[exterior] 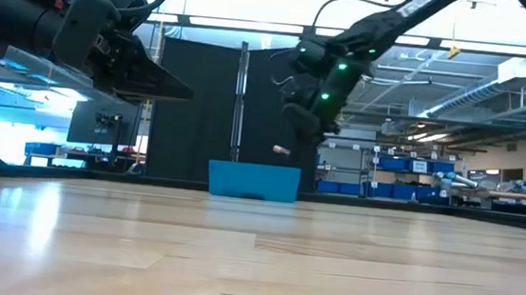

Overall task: Sort batteries
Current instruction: Put the black-brown battery into the blue bin

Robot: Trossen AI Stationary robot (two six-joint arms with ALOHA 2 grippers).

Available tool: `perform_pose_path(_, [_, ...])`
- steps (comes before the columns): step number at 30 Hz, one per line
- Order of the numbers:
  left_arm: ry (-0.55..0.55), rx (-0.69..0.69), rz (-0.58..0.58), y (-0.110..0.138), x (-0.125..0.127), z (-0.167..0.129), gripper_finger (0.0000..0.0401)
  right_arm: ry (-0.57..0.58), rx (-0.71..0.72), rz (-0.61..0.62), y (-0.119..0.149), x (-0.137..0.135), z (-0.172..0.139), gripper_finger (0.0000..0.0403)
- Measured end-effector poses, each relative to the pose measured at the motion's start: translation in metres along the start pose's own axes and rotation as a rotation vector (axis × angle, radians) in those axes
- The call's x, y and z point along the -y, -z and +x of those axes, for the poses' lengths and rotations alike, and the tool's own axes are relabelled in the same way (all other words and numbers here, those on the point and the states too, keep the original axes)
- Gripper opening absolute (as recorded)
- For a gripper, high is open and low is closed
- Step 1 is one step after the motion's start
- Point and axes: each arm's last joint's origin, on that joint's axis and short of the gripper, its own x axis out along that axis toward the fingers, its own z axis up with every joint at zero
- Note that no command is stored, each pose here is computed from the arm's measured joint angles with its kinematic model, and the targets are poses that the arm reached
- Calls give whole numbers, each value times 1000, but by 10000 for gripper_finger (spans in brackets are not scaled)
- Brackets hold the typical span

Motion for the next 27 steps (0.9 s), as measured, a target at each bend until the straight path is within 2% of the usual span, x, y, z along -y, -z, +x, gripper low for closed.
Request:
perform_pose_path(4, [-1, 0, 1, 0, 0, 0, 6, -4, 5, -4, -28, 16, 7, 57])
perform_pose_path(7, [-1, -1, 2, 0, 0, 0, 6, -1, -56, -3, -38, 27, 18, 57])
perform_pose_path(15, [-1, 0, 0, 0, 0, 0, 6, -31, -250, 5, -47, 36, 56, 57])
perform_pose_path(20, [-1, 0, 1, 0, 0, 0, 6, -68, -280, 31, -53, 41, 69, 57])
perform_pose_path(27, [-1, 0, 0, 0, 0, 0, 6, -81, -331, 41, -48, 40, 82, 57])
